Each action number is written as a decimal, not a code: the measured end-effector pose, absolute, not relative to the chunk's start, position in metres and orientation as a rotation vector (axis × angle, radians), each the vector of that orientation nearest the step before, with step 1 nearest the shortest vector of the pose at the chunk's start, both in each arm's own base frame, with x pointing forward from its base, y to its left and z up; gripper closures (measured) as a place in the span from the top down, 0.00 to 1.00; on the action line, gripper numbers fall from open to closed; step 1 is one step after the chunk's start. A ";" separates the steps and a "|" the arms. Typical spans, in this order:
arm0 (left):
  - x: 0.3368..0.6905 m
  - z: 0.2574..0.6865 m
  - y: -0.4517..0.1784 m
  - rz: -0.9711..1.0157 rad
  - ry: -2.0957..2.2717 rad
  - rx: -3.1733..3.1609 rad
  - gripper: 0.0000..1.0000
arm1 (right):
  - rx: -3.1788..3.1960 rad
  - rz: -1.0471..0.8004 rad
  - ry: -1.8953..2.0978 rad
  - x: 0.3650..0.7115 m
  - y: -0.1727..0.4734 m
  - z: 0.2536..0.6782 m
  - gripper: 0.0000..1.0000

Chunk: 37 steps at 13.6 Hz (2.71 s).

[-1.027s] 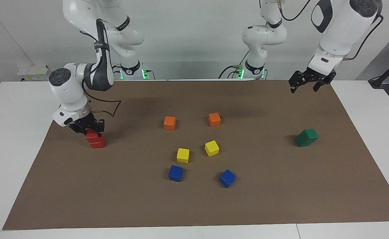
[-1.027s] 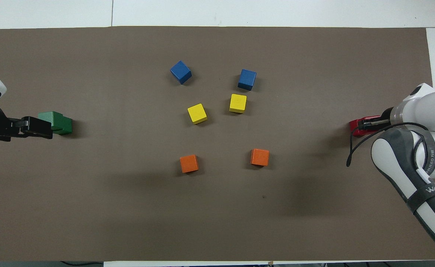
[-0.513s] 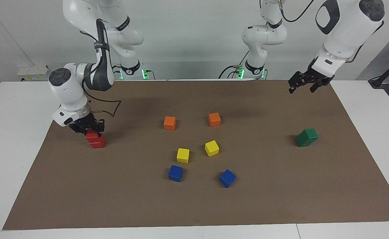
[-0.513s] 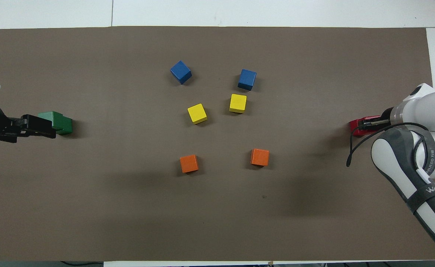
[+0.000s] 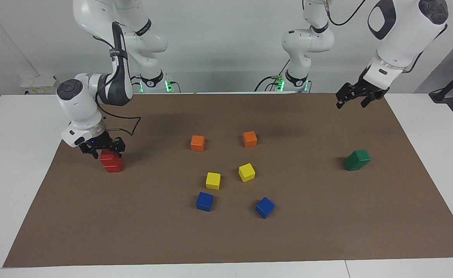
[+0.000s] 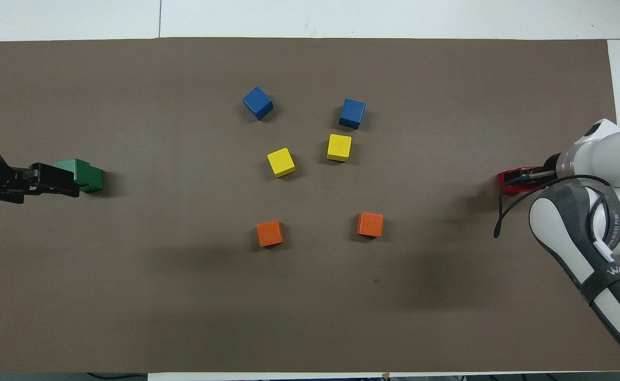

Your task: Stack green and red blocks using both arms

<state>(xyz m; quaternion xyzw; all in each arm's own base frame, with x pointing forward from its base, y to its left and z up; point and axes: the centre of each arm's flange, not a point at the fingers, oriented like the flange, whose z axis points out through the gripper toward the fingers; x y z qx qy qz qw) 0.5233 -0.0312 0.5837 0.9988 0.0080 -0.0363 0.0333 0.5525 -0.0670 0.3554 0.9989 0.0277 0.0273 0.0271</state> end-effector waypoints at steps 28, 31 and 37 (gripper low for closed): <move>0.540 0.600 -0.033 -0.060 0.015 3.084 1.00 | 3.134 0.035 -0.043 0.523 -0.029 0.658 1.00; 0.540 0.599 -0.032 -0.068 0.017 3.085 1.00 | 3.138 0.033 -0.039 0.525 -0.028 0.657 1.00; 0.539 0.598 -0.031 -0.087 0.016 3.098 1.00 | 3.142 0.030 -0.075 0.524 -0.041 0.656 1.00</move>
